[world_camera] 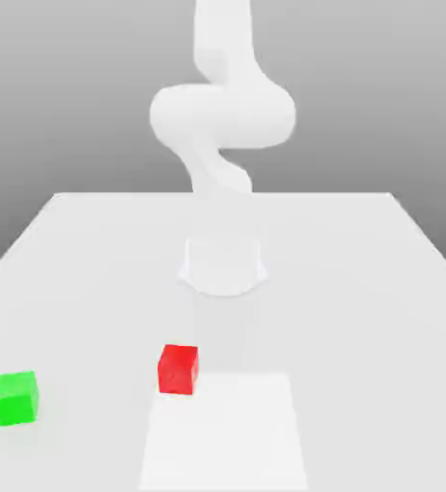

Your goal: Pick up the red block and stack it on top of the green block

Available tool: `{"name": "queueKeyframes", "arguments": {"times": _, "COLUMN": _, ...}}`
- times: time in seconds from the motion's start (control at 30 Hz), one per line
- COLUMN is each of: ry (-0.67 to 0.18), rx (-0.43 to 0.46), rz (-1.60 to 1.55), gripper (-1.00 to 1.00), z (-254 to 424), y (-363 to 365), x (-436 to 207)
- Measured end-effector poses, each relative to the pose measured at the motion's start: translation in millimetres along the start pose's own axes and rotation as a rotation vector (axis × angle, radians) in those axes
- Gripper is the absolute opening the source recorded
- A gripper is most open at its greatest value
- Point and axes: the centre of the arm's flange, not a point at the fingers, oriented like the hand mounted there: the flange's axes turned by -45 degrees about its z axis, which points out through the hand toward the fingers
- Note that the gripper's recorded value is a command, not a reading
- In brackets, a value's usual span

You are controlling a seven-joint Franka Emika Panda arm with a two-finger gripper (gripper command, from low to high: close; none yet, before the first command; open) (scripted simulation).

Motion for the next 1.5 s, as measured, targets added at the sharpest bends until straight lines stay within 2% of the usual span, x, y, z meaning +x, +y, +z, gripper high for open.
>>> {"name": "queueKeyframes", "arguments": {"times": 0.3, "ry": -0.334, "rx": -0.046, "rz": 0.037, "gripper": 0.00, "z": 194.2, "y": 33.3, "x": -119.4}}
{"name": "queueKeyframes", "arguments": {"times": 0.6, "ry": -0.693, "rx": -0.044, "rz": 0.108, "gripper": 0.00, "z": 313.8, "y": 59.8, "x": -327.3}}
{"name": "queueKeyframes", "arguments": {"times": 0.77, "ry": -0.721, "rx": -0.045, "rz": 0.114, "gripper": 0.00, "z": 348.1, "y": 61.3, "x": -371.2}}
{"name": "queueKeyframes", "arguments": {"times": 0.8, "ry": -0.722, "rx": -0.044, "rz": 0.114, "gripper": -1.00, "z": 352.8, "y": 61.2, "x": -376.7}}
{"name": "queueKeyframes", "arguments": {"times": 1.03, "ry": -0.722, "rx": -0.044, "rz": 0.114, "gripper": -1.00, "z": 353.6, "y": 61.0, "x": -377.7}}
{"name": "queueKeyframes", "arguments": {"times": 1.3, "ry": -0.722, "rx": -0.045, "rz": 0.118, "gripper": -1.00, "z": 310.6, "y": 61.7, "x": -339.2}}
{"name": "queueKeyframes", "arguments": {"times": 1.5, "ry": -0.706, "rx": -0.157, "rz": 0.474, "gripper": -1.00, "z": 317.4, "y": 154.7, "x": -299.0}}
